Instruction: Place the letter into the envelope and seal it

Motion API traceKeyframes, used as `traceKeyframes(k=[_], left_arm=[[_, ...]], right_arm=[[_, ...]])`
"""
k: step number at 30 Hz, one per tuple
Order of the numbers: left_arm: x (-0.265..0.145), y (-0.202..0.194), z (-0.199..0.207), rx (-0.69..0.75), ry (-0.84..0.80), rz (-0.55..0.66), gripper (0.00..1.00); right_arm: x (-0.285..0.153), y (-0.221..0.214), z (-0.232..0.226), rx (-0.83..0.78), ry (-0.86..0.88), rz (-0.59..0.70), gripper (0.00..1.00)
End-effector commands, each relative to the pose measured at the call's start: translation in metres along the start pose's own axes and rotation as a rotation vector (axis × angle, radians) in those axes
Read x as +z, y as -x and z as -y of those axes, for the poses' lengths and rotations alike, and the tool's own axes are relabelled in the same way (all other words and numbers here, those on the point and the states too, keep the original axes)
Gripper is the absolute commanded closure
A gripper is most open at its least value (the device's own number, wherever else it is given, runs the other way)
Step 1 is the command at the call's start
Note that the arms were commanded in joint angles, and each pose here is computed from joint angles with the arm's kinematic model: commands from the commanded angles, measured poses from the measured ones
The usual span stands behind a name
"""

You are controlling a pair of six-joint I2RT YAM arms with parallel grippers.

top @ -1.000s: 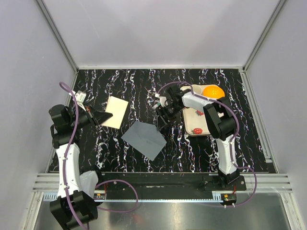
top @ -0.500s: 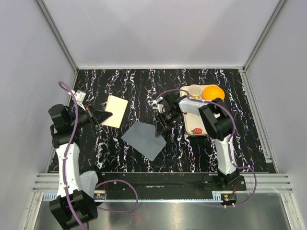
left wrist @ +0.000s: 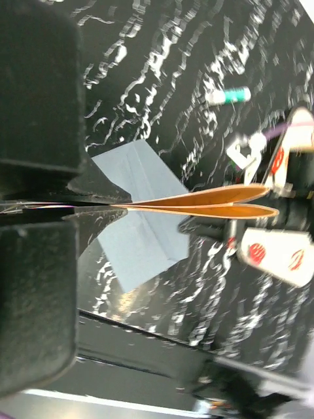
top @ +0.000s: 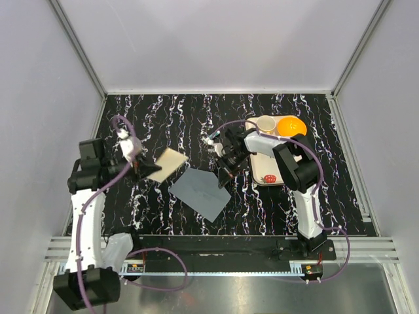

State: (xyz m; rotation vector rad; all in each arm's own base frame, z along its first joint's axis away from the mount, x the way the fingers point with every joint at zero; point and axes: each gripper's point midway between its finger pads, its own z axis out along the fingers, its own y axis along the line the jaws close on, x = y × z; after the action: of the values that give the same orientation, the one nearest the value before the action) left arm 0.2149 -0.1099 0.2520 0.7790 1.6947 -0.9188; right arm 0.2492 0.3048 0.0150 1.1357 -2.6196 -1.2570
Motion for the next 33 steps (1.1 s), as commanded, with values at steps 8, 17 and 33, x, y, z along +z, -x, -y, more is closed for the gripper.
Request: traceKeyframes(k=[8,17,33], left_arm=[[0.005,-0.073,0.058,0.758,-0.347,-0.338,1.0],[0.029,-0.052,0.049,1.133,-0.352,-0.459,1.0],[0.07,-0.052,0.056,1.148,-0.308,-0.607,1.0]], right_arm=[[-0.064,0.016,-0.076,-0.304,0.032,0.047,1.0],[-0.067,0.008,-0.119,-0.283,0.053,0.02,1.0],[-0.064,0.008,-0.147,-0.159,0.068,0.018,1.0]])
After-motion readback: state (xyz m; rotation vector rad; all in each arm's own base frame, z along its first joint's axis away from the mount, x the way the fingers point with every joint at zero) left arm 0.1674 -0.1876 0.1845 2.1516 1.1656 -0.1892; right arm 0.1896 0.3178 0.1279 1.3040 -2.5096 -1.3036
